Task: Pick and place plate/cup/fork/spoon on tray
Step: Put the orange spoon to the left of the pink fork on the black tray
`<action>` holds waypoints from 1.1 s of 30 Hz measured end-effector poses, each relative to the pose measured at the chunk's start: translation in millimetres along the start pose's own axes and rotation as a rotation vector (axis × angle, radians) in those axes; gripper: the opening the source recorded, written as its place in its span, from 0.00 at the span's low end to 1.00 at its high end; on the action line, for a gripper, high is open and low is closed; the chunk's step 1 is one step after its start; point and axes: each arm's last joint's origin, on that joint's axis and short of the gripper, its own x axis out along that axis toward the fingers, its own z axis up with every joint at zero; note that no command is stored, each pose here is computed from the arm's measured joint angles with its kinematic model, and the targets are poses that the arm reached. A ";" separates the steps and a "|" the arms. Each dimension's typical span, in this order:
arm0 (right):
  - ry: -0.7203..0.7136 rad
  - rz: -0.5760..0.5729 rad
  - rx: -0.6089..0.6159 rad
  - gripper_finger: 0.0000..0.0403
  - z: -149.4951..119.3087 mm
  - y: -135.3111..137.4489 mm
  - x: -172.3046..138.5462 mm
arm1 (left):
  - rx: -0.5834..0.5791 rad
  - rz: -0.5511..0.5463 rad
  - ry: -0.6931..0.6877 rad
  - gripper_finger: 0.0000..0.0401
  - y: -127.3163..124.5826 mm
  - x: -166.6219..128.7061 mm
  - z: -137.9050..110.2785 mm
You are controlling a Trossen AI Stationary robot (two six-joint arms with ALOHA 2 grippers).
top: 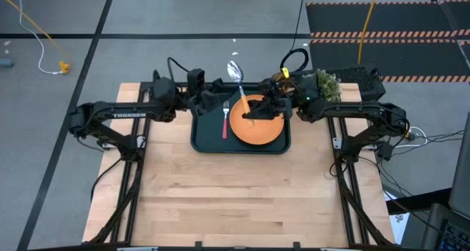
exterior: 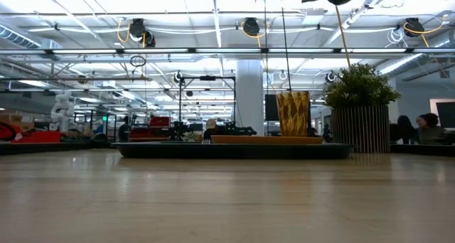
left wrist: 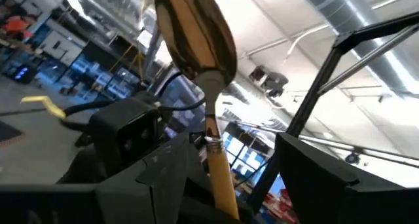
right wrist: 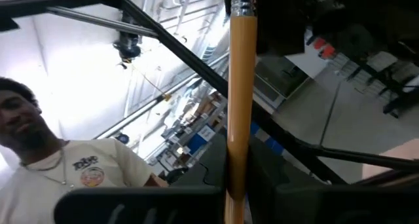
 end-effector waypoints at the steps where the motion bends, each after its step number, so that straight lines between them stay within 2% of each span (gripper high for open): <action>1: 0.000 0.007 0.003 0.03 -0.3 0.9 0.5 | 0.005 -0.012 -0.005 0.57 0.8 3.1 0.6; 9: 0.010 0.040 0.007 0.03 -3.7 5.1 3.7 | 0.038 -0.155 0.053 0.50 8.1 39.8 3.8; 15: 0.015 0.101 0.003 0.03 -3.8 10.5 2.5 | 0.057 -0.234 0.083 0.42 8.7 48.6 11.4; 33: 0.089 0.134 -0.020 0.03 -5.7 12.9 2.0 | 0.089 -0.263 0.097 0.21 7.7 48.5 12.5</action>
